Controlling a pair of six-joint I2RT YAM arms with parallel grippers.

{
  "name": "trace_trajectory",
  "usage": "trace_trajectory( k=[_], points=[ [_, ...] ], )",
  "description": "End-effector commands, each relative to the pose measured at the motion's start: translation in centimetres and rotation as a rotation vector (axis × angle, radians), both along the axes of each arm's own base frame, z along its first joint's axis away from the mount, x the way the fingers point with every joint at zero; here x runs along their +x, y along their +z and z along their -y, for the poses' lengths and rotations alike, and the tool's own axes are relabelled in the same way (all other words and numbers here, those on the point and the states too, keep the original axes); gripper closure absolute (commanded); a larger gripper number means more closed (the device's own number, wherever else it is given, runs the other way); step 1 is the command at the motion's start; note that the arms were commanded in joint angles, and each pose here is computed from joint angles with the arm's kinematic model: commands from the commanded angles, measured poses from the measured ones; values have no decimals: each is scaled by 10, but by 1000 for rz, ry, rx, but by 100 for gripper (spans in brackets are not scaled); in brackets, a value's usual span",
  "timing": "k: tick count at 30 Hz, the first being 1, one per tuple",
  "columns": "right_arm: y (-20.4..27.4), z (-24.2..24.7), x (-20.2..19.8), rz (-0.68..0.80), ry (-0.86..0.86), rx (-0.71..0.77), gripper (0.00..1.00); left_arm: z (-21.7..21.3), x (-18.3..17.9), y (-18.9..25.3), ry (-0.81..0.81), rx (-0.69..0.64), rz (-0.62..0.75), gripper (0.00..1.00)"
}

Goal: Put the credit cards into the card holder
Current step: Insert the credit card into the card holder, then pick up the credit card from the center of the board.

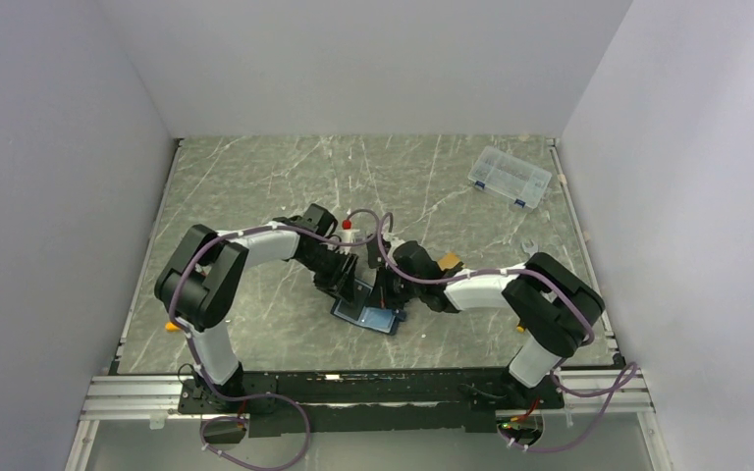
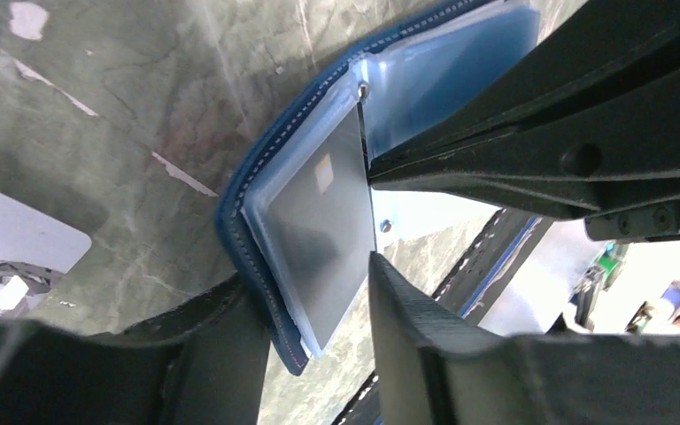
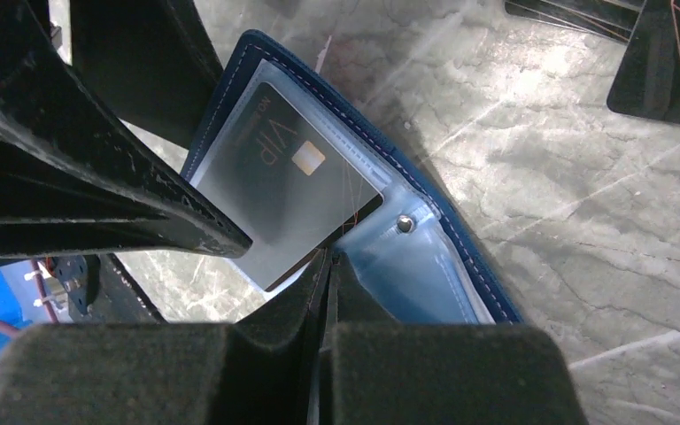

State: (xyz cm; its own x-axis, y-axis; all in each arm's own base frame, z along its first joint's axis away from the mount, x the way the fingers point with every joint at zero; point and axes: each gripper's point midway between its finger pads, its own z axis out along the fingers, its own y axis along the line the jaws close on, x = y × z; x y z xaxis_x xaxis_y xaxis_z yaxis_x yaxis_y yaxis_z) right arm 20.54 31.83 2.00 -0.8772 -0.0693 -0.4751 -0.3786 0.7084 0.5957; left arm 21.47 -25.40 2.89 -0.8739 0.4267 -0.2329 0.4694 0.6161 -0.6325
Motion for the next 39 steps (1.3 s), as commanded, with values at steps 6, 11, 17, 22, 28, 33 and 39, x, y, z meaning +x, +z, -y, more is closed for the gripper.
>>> trace_trajectory(
  k=[6, 11, 17, 22, 28, 33, 39],
  points=[
    [38, 17, 15, 77, -79, 88, 79, 8, 6, 50, -80, -90, 64, 36],
    [64, 37, 21, 110, -126, 125, 58, 5, 9, 77, -145, -93, 125, 13],
    [104, 58, 30, 165, -173, 189, 46, 3, 21, 115, -175, -91, 221, 2],
    [121, 94, 43, 187, -283, 199, 31, 10, 43, 142, -178, -93, 306, 4],
    [92, 163, 52, 80, -535, 119, 22, 51, 81, 159, -196, -127, 370, 8],
    [67, 206, 53, 19, -729, 39, 22, 104, 101, 142, -231, -205, 351, 9],
    [42, 226, 55, -49, -863, 70, 24, 155, 122, 111, -239, -244, 375, 14]
  ],
)
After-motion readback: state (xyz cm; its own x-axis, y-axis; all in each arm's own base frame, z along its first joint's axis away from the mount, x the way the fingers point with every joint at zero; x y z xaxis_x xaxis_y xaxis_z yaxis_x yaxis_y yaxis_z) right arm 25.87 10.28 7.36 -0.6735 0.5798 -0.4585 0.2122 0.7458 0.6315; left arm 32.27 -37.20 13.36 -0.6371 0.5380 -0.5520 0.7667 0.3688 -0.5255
